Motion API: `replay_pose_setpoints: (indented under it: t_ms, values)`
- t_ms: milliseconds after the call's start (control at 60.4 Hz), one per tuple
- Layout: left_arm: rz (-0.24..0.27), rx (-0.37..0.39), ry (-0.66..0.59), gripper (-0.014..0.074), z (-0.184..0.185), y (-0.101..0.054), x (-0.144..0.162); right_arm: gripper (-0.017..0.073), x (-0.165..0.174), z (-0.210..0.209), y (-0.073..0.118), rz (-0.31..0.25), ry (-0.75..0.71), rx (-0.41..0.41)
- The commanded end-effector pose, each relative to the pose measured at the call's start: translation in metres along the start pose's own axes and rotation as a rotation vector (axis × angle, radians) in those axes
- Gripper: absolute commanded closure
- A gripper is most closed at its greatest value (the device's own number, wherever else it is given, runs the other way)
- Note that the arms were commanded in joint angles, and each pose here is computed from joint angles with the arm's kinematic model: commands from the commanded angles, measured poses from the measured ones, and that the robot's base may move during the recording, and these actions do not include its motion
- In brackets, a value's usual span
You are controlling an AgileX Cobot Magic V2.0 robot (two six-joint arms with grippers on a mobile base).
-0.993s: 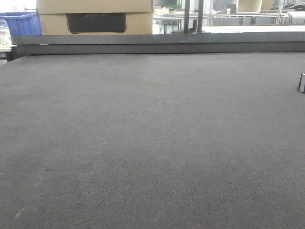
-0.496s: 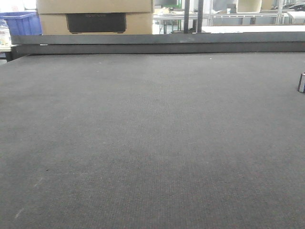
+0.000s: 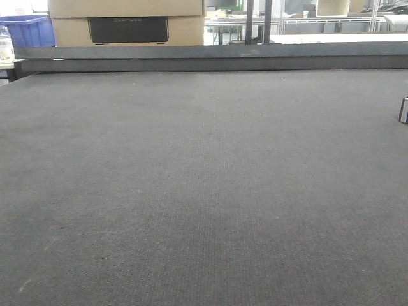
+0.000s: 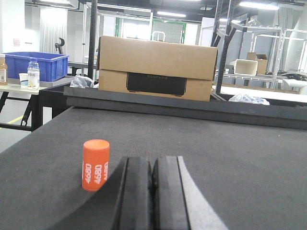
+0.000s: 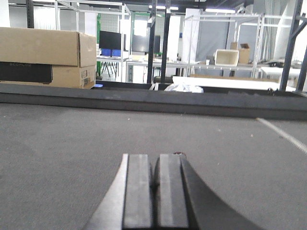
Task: Place cylindrical capacitor in blue bin on shelf
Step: 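Lower the right gripper toward the small dark-brown capacitor, then close the right gripper on the capacitor and lift it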
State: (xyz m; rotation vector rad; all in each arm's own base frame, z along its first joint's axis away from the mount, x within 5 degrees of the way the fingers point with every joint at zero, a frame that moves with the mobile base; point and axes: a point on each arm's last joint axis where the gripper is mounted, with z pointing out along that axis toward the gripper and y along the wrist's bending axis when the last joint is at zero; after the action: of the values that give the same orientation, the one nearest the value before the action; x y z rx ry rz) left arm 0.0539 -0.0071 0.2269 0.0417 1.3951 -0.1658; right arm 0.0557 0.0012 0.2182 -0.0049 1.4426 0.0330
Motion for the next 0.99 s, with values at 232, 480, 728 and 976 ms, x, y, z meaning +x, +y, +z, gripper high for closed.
replay_pose_setpoints:
  t_ms: [232, 480, 728, 976]
  values:
    - [0.089, -0.037, 0.016, 0.0656, 0.006, -0.005, -0.113, 0.0721, -0.108, -0.014, 0.004, 0.011, -0.131, -0.033]
    - [0.105, -0.06, 0.15, 0.0271, 0.05, -0.006, -0.158, 0.0349, -0.157, 0.025, 0.006, 0.011, -0.055, -0.034]
    - [0.102, -0.05, 0.272, 0.0036, 0.08, -0.006, -0.148, 0.0001, -0.146, 0.083, 0.005, -0.027, 0.143, -0.025]
    - [0.096, -0.033, 0.288, -0.0008, 0.081, -0.008, -0.144, 0.0011, -0.083, 0.142, 0.003, -0.054, 0.345, -0.012]
